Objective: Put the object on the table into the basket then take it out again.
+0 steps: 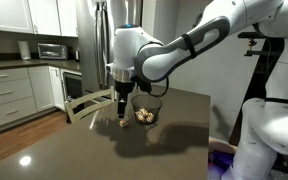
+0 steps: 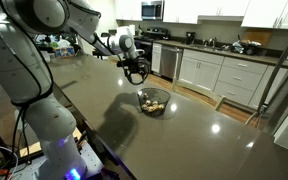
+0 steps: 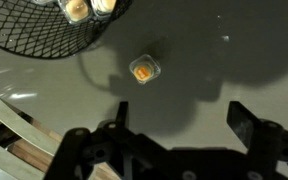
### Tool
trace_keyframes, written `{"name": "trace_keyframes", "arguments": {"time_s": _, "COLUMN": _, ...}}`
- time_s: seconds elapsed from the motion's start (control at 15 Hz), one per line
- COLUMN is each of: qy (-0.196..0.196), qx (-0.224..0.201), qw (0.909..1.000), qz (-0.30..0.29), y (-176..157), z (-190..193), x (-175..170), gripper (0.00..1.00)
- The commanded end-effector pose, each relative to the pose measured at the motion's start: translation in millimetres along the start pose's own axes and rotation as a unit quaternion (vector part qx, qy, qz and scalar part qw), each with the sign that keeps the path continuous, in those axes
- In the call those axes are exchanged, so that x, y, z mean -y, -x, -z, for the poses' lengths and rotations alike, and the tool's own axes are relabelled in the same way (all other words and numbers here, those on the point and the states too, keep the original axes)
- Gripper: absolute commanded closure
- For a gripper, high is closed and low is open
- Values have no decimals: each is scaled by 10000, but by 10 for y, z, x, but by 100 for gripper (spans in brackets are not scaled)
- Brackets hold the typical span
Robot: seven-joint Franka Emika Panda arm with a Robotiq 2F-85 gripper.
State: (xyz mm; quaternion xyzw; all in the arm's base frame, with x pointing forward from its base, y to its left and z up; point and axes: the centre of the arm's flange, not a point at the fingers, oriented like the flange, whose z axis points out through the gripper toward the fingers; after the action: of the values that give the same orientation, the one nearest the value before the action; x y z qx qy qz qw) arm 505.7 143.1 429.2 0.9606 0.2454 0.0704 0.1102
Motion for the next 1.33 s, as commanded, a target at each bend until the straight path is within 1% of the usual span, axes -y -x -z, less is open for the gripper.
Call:
{"name": "trace_keyframes", "arguments": {"time_s": 0.0, "qy": 177, "qx": -116, "qw": 9997, "qz": -139, "y": -67, "z": -204, "x": -174, "gripper": 0}}
{"name": "trace_keyframes", "arguments": {"time_s": 0.33, "qy": 151, "qx": 50, "qw": 9997, "qz": -200, "y": -71, "z": -515, "x": -323, "gripper": 0}}
{"name": "trace_keyframes", "arguments": {"time_s": 0.53, "qy": 26, "qx": 233, "qw": 9996, "qz": -178, "y": -66, "z": -682, "x": -290, "gripper": 0}}
{"name": "trace_keyframes", "arguments": {"time_s": 0.87, "qy": -88, "qx": 403, "qw": 9991, "qz": -126, "y": -51, "z": -877, "x": -217, "gripper": 0}}
{"name": "trace_keyframes", "arguments": {"time_s": 1.07, "qy": -106, "qx": 424, "qw": 9990, "qz": -122, "y": -41, "z": -945, "x": -201, "gripper": 0}}
{"name": "trace_keyframes", "arguments": {"time_s": 1.27, "qy": -102, "qx": 352, "qw": 9993, "qz": -122, "y": -49, "z": -970, "x": -202, "gripper": 0}}
